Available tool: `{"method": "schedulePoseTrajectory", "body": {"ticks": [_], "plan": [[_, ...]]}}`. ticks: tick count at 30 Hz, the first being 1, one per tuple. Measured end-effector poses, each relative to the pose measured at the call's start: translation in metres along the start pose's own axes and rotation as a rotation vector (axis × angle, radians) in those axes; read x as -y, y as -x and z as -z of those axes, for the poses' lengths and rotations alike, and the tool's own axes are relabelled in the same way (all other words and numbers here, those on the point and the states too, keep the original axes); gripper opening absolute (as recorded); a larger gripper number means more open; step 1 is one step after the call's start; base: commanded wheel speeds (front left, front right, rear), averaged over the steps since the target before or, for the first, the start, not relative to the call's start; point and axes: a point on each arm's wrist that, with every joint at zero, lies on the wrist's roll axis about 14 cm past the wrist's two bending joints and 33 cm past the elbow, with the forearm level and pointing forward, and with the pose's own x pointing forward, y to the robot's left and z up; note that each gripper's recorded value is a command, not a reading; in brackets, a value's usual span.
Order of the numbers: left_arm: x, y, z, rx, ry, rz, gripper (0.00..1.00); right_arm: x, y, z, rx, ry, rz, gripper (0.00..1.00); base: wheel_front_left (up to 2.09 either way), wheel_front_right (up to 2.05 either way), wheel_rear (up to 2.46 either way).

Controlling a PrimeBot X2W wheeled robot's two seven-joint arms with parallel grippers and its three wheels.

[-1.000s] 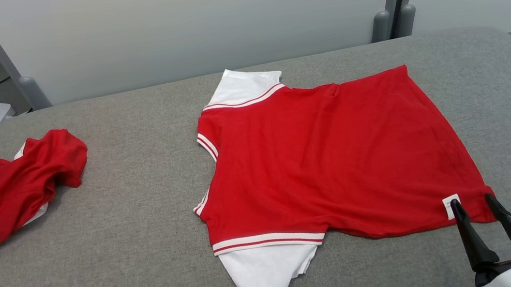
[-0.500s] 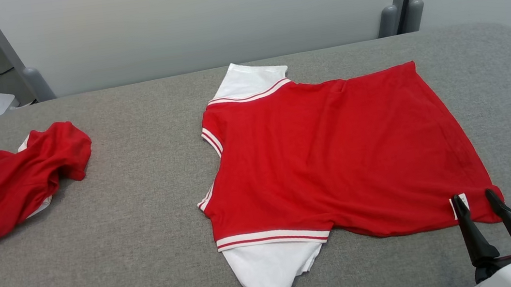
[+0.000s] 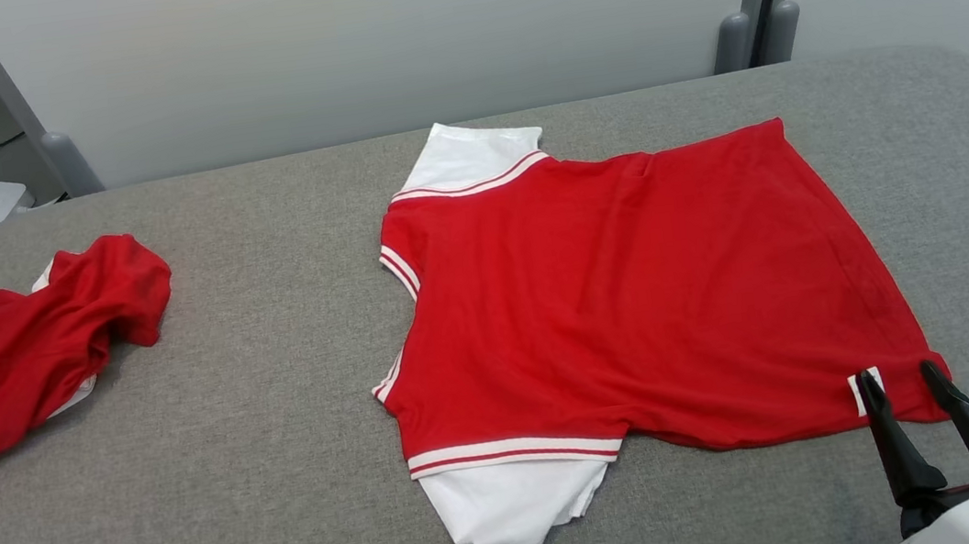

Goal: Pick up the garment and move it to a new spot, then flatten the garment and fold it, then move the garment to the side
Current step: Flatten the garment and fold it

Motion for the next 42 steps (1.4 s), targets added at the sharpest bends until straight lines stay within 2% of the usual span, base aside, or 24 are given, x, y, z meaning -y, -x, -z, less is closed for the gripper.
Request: {"method": "schedulePoseTrajectory", "body": {"ticks": [7, 13, 17, 25, 29, 36, 38, 39, 42], "plan": [[0.001, -0.003, 0.002, -0.019, 0.005, 0.009, 0.00, 0.004, 0.000, 0.005, -0.015, -0.004, 0.012, 1.00, 0.00, 0.00, 0.00], [-0.004, -0.001, 0.007, -0.040, 0.026, -0.006, 0.00, 0.025, 0.003, 0.034, -0.114, 0.003, 0.077, 1.00, 0.00, 0.00, 0.00], [-0.009, 0.000, 0.002, -0.028, 0.043, -0.010, 0.00, 0.041, 0.002, 0.063, -0.238, -0.004, 0.125, 1.00, 0.00, 0.00, 0.00], [-0.021, 0.003, -0.010, -0.005, 0.047, -0.033, 0.00, 0.081, -0.018, 0.067, -0.309, -0.020, 0.237, 0.99, 0.00, 0.00, 0.00], [-0.020, 0.003, -0.016, 0.011, 0.054, -0.032, 0.00, 0.090, -0.018, 0.076, -0.356, -0.027, 0.264, 0.84, 0.00, 0.00, 0.00], [-0.027, 0.006, -0.019, 0.003, 0.043, -0.047, 0.00, 0.097, -0.019, 0.084, -0.387, -0.061, 0.297, 0.78, 0.00, 0.00, 0.00], [-0.028, 0.006, -0.021, 0.007, 0.037, -0.048, 0.00, 0.100, -0.019, 0.085, -0.392, -0.062, 0.306, 0.70, 0.00, 0.00, 0.00], [-0.029, 0.007, -0.021, 0.003, 0.034, -0.048, 0.00, 0.101, -0.020, 0.085, -0.393, -0.064, 0.309, 0.70, 0.00, 0.00, 0.00], [-0.030, 0.008, -0.021, -0.002, 0.024, -0.054, 0.00, 0.104, -0.020, 0.087, -0.400, -0.077, 0.323, 0.49, 0.00, 0.00, 0.00]]}}
